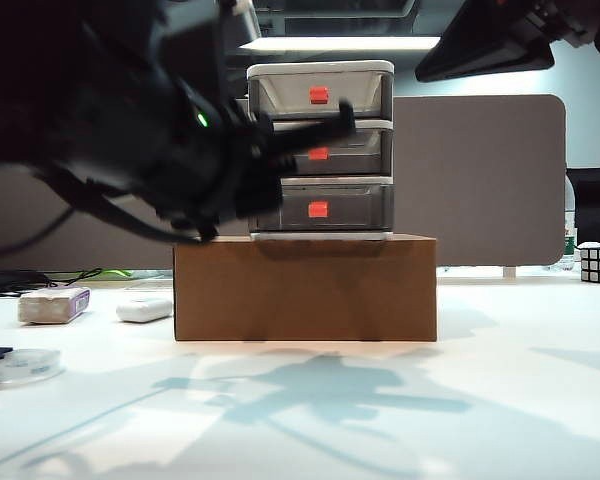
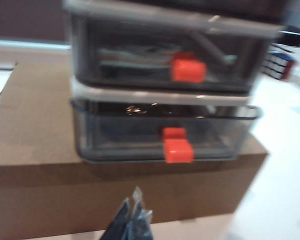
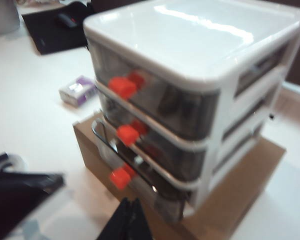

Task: Open the third layer of the drawer on the table, pick up the transparent tape on the table and put it in, and finally close the drawer.

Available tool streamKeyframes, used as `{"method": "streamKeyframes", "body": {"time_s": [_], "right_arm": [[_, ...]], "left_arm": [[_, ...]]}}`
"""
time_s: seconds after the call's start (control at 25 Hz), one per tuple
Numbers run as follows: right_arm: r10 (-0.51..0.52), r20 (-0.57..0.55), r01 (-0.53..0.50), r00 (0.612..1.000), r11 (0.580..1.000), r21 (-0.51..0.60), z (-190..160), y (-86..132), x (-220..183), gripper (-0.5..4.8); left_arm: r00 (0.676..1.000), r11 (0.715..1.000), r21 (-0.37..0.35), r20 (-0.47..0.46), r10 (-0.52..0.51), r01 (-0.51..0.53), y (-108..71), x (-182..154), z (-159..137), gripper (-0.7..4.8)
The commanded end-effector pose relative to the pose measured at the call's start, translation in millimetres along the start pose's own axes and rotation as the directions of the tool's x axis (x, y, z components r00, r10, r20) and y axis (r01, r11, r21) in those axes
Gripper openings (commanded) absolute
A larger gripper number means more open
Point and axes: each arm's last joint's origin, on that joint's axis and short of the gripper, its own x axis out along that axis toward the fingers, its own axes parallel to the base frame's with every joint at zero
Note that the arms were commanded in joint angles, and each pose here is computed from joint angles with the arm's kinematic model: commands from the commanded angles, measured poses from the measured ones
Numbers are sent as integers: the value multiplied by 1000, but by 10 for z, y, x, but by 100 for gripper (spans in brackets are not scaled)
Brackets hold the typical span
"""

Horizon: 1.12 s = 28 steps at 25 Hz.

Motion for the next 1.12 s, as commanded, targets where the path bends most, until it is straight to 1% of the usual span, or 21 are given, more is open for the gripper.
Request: {"method": "streamKeyframes", "body": {"time_s": [0.04, 0.08, 0.16, 0.28, 0.32, 0.52, 0.68, 0.76, 0.8, 0.96, 1.12], "right_arm": [[3, 99, -1, 995, 1000, -27, 112, -3, -14, -5], [13, 113, -9, 993, 999, -32, 125, -1, -14, -5], [24, 119, -19, 993, 999, -38, 129, 1, -13, -5], [49, 97, -45, 994, 998, -39, 106, 10, -12, -5], [56, 83, -53, 995, 998, -36, 92, 13, -11, -5], [55, 99, -52, 994, 998, -40, 108, 12, -11, -5], [61, 117, -57, 991, 997, -44, 126, 11, -6, -5], [80, 115, -75, 990, 996, -45, 120, 14, 6, -5], [80, 114, -75, 990, 996, -45, 120, 14, 6, -5], [80, 113, -76, 990, 996, -45, 118, 14, 7, -5], [80, 114, -75, 990, 996, -45, 119, 14, 7, -5]], "left_arm": [[999, 998, -59, 34, 22, -20, -65, 76, -45, 0], [999, 998, -65, 43, 28, -25, -86, 108, -70, 8], [998, 997, -72, 52, 37, -33, -116, 153, -105, 47], [998, 996, -79, 58, 35, -31, -151, 200, -122, 100], [997, 996, -83, 62, 34, -29, -171, 215, -107, 126], [997, 996, -85, 75, 24, -18, -223, 256, -62, 129], [998, 999, -40, 63, 20, -17, -302, 295, -39, 130], [998, 999, -11, 58, 31, -30, -344, 329, -7, 130], [998, 1000, -11, 58, 30, -30, -354, 336, 1, 130], [995, 997, -3, 58, 77, -77, -355, 356, 12, 129], [995, 997, 5, 51, 82, -82, -346, 361, 4, 129]]}}
